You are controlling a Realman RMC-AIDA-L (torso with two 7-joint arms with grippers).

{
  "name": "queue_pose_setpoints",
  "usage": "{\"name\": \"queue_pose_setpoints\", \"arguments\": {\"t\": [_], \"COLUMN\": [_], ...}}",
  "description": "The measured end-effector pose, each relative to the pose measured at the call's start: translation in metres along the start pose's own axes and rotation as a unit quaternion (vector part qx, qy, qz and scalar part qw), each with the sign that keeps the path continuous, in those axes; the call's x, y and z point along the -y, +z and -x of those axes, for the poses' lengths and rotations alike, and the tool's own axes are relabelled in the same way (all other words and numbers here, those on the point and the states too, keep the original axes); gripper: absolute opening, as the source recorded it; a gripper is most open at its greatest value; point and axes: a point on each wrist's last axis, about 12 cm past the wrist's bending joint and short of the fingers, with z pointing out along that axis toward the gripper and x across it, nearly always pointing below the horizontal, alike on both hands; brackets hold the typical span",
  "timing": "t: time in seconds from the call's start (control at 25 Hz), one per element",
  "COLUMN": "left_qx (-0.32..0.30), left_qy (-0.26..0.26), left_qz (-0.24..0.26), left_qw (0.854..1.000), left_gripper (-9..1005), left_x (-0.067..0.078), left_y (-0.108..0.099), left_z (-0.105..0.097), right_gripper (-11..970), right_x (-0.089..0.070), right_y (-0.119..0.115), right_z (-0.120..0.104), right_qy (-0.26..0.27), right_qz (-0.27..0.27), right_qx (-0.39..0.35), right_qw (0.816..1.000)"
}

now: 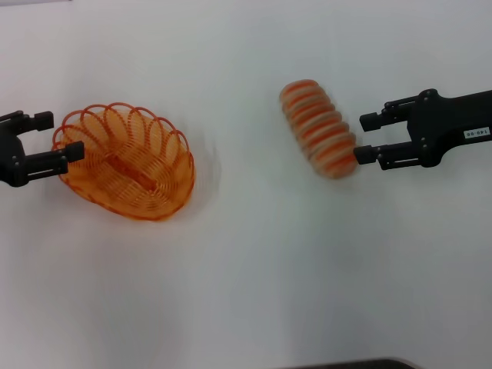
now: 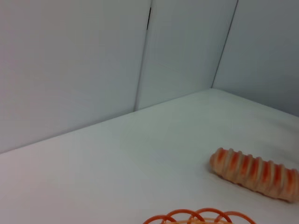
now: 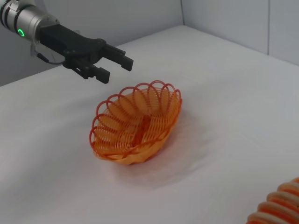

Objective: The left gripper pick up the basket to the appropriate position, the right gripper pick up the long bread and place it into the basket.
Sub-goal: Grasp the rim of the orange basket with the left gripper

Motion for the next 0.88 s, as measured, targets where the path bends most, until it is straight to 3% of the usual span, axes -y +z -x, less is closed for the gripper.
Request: {"name": "queue_pose_setpoints", "arguments": {"t": [0.2, 0.48, 0.88], "left_qx": [0.024, 0.111, 0.235], "left_qy": [-0.022, -0.043, -0.05], "left_qz": [0.021, 0.074, 0.175], "left_qw": [0.999, 0.99, 0.955], "left_gripper": [825, 829, 821], "left_x": [-0.006, -0.016, -0.008], "left_y": [-0.004, -0.019, -0.009], "left_z": [0.007, 0.02, 0.01], "right_gripper": [638, 638, 639], "right_x": [0.0, -0.001, -0.003], "right_y": [0.002, 0.006, 0.011], "right_z": [0.0, 0.0, 0.003], "right_qy": [0.001, -0.001, -0.017], "right_qz": [-0.003, -0.006, -0.017], "right_qx": [0.001, 0.008, 0.058], "right_qw": [1.0, 1.0, 0.998]}}
